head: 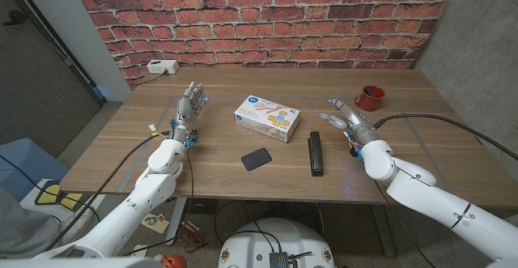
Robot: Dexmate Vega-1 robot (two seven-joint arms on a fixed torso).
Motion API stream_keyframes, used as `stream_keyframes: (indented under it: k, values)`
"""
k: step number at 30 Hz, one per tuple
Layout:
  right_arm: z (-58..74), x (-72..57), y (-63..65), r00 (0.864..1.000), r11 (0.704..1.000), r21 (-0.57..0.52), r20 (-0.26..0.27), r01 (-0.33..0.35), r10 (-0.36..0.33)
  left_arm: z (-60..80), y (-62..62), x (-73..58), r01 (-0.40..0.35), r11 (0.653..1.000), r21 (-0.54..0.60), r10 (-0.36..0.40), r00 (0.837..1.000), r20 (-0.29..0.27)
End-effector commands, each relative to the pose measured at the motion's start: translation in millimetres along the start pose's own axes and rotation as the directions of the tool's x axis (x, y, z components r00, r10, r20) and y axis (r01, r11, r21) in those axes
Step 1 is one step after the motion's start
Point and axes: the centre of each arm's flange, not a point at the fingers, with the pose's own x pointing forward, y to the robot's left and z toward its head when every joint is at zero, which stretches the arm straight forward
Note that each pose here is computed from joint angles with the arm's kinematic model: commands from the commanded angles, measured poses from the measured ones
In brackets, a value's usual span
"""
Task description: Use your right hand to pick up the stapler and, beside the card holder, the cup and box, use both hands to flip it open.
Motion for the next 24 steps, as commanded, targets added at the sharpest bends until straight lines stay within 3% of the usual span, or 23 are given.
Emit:
stream_keyframes:
  k: [1, 10, 24]
  values:
    - [5.3, -7.6, 1.8, 1.0, 0.999, -0.032, -0.006, 0.028, -0.028, 0.7, 1.8, 1.8, 0.0, 1.0, -0.005, 0.0, 1.0, 0.003]
    - [7.3, -11.1, 7.0, 0.999, 0.998, -0.043, -0.01, 0.051, -0.052, -0.3, 2.6, 0.8, -0.001, 1.0, -0.007, 0.001, 1.0, 0.001]
    - [10.8, -16.5, 9.6, 0.999, 0.998, -0.054, 0.007, 0.032, -0.031, -0.8, 2.5, -0.2, 0.002, 1.0, -0.008, -0.002, 1.0, 0.001]
